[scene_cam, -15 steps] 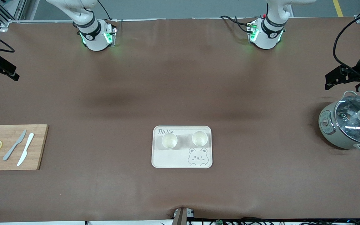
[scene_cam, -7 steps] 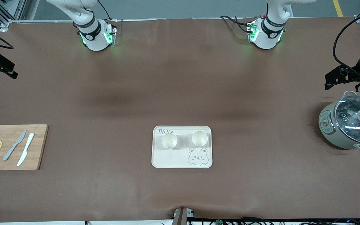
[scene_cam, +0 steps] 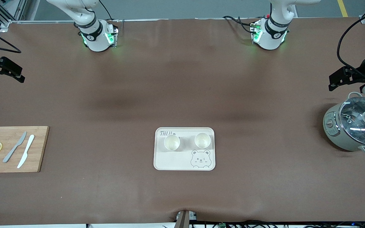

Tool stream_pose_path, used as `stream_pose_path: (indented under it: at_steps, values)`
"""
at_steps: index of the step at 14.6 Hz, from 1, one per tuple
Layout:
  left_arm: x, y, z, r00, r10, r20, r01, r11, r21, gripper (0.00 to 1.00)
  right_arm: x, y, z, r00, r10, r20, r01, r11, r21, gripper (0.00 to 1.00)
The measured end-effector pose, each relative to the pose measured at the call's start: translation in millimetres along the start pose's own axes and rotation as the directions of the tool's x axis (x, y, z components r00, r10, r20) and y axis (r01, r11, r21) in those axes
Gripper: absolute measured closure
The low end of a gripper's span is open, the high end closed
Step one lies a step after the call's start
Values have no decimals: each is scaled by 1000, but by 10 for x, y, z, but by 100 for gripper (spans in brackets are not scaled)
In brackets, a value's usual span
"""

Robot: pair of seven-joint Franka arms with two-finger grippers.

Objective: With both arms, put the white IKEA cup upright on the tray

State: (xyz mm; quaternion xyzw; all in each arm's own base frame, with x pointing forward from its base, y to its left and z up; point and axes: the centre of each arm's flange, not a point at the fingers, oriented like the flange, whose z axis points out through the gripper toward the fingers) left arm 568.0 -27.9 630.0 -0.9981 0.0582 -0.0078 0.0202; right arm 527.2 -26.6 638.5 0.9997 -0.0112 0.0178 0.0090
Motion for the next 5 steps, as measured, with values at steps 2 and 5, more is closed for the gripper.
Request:
stream_pose_path:
  at_steps: [2,5]
  values:
    - [0,0,0,1000,0,0,0,1000,0,0,9,0,34,1000,-1,9,1,1000,1,0]
    - [0,3,0,1000,0,0,0,1000,0,0,34,-2,84,1000,-5,19,5,1000,2,0]
